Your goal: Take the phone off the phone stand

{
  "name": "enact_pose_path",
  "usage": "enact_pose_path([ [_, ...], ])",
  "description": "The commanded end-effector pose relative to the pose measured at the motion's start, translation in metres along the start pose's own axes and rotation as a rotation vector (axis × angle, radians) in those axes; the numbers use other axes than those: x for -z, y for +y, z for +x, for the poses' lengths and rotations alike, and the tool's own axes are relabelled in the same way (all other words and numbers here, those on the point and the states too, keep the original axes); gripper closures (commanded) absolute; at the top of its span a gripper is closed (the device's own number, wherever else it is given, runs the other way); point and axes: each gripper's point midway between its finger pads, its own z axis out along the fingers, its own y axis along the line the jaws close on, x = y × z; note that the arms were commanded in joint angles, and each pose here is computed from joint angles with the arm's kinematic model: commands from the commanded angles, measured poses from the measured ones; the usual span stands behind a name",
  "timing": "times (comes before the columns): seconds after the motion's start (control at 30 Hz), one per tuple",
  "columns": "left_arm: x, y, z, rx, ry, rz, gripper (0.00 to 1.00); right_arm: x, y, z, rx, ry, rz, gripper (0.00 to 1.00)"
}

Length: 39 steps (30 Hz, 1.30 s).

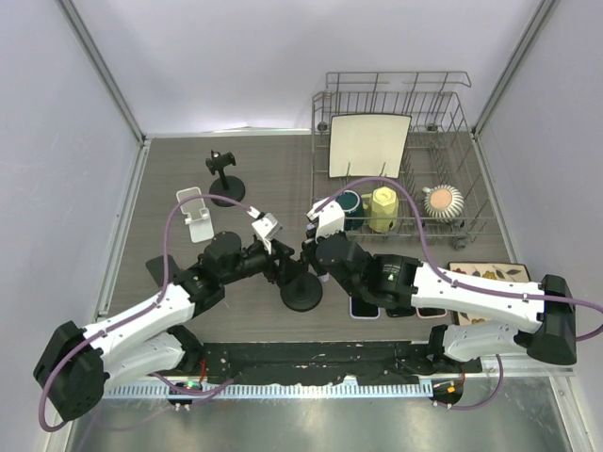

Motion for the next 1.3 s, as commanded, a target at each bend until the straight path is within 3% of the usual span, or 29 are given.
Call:
enact_pose_path([
  [0.0,-0.010,-0.016,-0.035,-0.087,-0.065,0.075,0.34,0.006,0.029,-0.025,-0.037,-0.040,-0.117,0.99],
  [0.07,-0.014,-0.017,-0.034,-0.094,-0.055,0.081,0.37,0.005,0.030,-0.024,-0.033,-0.036,-0.122,0.99],
  [0.17,-0.017,-0.017,-0.031,-0.091,-0.043,0.077,0.53,0.005,0.030,-0.023,-0.030,-0.032,-0.119,0.99],
  [0.2,-0.018,-0.018,-0.031,-0.091,-0.044,0.077,0.67,0.005,0.029,-0.023,-0.032,-0.032,-0.119,0.99],
  [0.27,-0.017,-0.017,-0.031,-0.093,-0.054,0.067,0.82,0.005,0.028,-0.024,-0.040,-0.036,-0.109,0.99],
  [0.3,-0.017,-0.017,-0.030,-0.094,-0.053,0.063,0.98,0.006,0.027,-0.026,-0.048,-0.042,-0.103,0.98],
  [0.33,-0.016,-0.016,-0.027,-0.092,-0.048,0.057,1.00,0.006,0.024,-0.027,-0.060,-0.047,-0.091,0.94],
  [0.4,-0.014,-0.016,-0.027,-0.094,-0.056,0.048,1.00,0.008,0.017,-0.032,-0.079,-0.072,-0.058,0.81],
  [0.6,-0.010,-0.018,-0.013,-0.074,-0.044,0.039,1.00,0.012,-0.006,-0.047,-0.110,-0.135,0.055,0.63],
  [0.97,-0.010,-0.025,-0.003,-0.077,-0.024,0.062,1.00,0.000,-0.012,-0.051,-0.091,-0.164,0.100,0.55],
  [1.27,-0.009,-0.027,-0.003,-0.080,-0.025,0.063,1.00,-0.016,-0.007,-0.053,-0.081,-0.139,0.006,0.55],
])
